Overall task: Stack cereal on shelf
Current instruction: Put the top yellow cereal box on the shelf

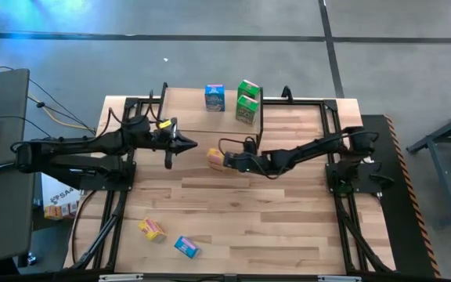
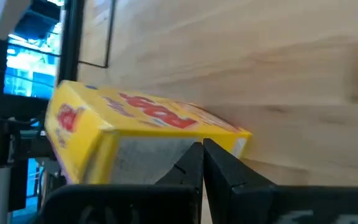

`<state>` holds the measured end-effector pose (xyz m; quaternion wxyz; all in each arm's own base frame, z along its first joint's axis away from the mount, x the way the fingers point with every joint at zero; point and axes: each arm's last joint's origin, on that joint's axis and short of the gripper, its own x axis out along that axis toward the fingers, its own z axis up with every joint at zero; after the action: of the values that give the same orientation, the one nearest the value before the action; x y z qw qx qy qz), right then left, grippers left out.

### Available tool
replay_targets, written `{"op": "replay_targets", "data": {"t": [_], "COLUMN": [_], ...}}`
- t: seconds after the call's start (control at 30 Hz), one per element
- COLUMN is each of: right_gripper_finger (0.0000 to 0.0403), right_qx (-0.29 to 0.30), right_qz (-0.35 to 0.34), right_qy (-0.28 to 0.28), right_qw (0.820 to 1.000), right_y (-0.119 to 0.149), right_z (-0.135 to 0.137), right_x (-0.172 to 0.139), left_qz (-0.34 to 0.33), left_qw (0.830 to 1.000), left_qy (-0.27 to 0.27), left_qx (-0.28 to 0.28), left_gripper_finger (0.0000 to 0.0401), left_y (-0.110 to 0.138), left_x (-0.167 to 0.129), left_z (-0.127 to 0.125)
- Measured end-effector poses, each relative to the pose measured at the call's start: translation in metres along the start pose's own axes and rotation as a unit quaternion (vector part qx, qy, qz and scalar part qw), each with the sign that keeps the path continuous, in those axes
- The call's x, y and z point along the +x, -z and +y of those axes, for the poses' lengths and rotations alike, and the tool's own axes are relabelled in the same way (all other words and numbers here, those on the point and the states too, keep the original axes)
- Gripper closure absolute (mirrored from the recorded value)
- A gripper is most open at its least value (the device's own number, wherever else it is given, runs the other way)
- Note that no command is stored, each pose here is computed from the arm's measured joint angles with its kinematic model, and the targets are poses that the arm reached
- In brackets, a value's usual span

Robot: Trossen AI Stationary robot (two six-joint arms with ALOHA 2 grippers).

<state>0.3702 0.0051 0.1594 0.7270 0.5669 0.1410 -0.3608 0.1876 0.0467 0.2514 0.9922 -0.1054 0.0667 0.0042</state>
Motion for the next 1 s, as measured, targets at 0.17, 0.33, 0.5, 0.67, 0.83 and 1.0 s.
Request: {"op": "replay_targets", "data": {"t": [0.17,0.33,0.5,0.67,0.83,1.0], "right_gripper_finger": [0.0403,0.0403,0.0403,0.0403,0.0403,0.0403], "right_qx": [-0.027,-0.085,-0.147,-0.169,-0.173,-0.179], "right_qz": [0.032,0.079,0.081,0.06,0.04,0.033], "right_qy": [-0.016,0.002,0.05,0.063,0.054,0.053], "right_qw": [0.999,0.993,0.985,0.982,0.983,0.982], "right_y": [0.001,0.0,-0.002,-0.009,-0.016,-0.019], "right_z": [0.019,0.026,0.027,0.029,0.032,0.032], "right_x": [0.01,-0.015,-0.063,-0.1,-0.124,-0.136], "left_qz": [0.023,0.067,0.128,0.184,0.24,0.276], "left_qw": [1.0,0.998,0.991,0.98,0.966,0.952], "left_qy": [-0.004,-0.01,-0.012,-0.001,0.01,0.013], "left_qx": [-0.004,-0.004,0.033,0.077,0.097,0.13], "left_gripper_finger": [0.04,0.037,0.0294,0.0202,0.0129,0.0099], "left_y": [0.005,0.008,-0.004,-0.008,-0.007,-0.009], "left_x": [0.0,0.001,0.013,0.038,0.065,0.092], "left_z": [0.001,0.001,0.001,0.003,0.007,0.014]}}
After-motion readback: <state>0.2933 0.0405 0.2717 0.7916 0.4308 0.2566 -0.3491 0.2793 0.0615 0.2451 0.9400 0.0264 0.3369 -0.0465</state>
